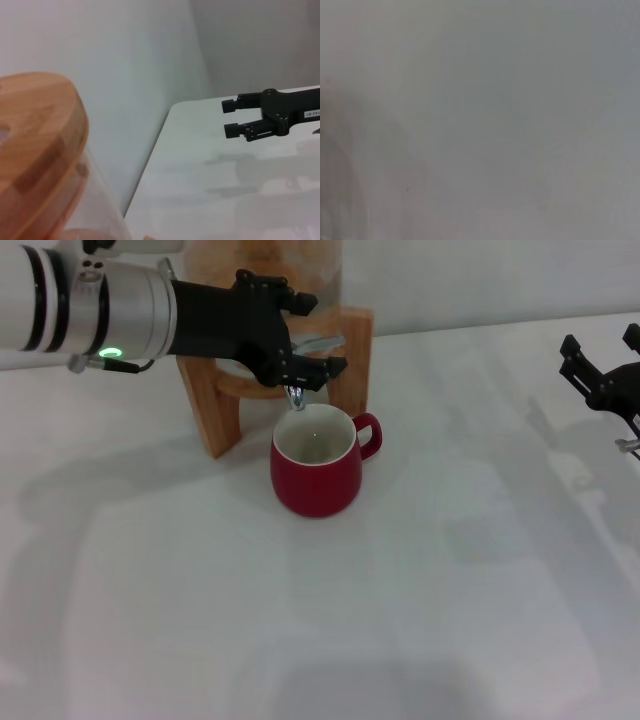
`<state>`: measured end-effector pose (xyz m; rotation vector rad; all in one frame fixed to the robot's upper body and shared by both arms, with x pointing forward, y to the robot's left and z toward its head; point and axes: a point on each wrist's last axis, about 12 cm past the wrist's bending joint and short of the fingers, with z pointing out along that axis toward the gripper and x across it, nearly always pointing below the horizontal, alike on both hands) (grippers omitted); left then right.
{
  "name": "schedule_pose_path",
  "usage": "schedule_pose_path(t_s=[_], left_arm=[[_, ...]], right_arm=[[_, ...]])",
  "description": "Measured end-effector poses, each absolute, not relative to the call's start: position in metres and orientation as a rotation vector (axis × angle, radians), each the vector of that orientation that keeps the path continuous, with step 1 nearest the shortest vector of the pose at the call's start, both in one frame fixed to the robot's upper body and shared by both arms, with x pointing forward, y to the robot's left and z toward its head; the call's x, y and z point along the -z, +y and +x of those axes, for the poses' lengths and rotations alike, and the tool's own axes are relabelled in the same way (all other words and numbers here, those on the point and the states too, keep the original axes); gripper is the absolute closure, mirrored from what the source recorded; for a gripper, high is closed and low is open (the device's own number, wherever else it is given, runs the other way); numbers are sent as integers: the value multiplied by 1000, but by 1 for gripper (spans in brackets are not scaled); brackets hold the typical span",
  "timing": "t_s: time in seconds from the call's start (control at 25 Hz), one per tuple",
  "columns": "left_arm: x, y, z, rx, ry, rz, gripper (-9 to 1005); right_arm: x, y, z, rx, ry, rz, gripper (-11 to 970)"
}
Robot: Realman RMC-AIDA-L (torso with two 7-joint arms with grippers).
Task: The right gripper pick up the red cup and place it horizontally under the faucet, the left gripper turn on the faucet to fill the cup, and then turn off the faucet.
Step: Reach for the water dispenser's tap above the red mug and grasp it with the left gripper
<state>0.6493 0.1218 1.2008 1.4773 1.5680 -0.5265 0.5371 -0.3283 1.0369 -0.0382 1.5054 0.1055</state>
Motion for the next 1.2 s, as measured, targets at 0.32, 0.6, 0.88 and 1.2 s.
schedule_pose_path(t_s=[0.32,0.6,0.88,1.2], left_arm=[[-1199,110,648,489,1548,1521,204],[-1194,101,649,489,1554,1543,204],[-1195,100,650,485,1543,1541,204],[-1192,100,652,476,1546,1540,204]], right_arm=[[-1039,-327,539,-109,1496,-43,116],[-1038,-327,539,-107,1497,-44,116],[-1037,-328,536,-104,1503,-44,116],[-1037,-328,536,-104,1502,-43,116]])
